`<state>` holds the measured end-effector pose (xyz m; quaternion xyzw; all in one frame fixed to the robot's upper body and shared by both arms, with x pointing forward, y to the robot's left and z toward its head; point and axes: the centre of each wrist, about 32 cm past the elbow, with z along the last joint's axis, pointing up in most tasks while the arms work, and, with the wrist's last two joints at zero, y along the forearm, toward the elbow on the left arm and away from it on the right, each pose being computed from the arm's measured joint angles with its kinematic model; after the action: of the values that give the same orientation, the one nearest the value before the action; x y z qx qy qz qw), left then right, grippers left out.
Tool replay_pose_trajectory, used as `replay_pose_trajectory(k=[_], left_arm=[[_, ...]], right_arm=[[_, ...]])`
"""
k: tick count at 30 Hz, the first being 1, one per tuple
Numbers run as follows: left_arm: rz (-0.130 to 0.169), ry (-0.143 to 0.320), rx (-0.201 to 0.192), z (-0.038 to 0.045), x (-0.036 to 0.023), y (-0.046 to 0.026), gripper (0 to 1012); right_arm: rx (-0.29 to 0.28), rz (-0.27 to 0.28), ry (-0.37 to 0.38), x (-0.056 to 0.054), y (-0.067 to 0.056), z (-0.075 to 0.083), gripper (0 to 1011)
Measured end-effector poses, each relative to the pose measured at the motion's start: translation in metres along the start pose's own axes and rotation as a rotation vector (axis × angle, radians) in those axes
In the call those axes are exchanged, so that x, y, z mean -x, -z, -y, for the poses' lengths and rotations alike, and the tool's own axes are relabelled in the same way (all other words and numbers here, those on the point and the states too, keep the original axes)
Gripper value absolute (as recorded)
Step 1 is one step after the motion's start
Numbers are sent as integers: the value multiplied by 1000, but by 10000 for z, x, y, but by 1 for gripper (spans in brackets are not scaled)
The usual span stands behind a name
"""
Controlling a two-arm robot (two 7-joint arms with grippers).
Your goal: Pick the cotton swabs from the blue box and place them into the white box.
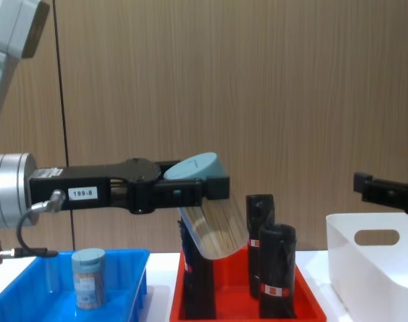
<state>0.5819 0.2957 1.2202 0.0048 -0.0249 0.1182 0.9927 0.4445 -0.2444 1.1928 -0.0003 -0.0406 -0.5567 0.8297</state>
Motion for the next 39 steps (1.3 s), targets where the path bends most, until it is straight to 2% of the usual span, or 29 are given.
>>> replay_pose_trajectory(k=[13,14,19,28,39], left_arm=[[1,2,1,1,-2,0,663],[1,2,1,1,-2,0,661],[2,2,1,1,-3,0,663],[2,2,2,0,-3,0,661],[2,2,1,0,-3,0,661]], right_arm=[[52,14,-125,-185,-96,8,1002],[62,14,-158,-223,-116,8,1001],[78,13,-213,-280,-148,7,1001],[110,14,-362,-410,-246,-19,1001],[139,20,-499,-463,-323,-92,1002]])
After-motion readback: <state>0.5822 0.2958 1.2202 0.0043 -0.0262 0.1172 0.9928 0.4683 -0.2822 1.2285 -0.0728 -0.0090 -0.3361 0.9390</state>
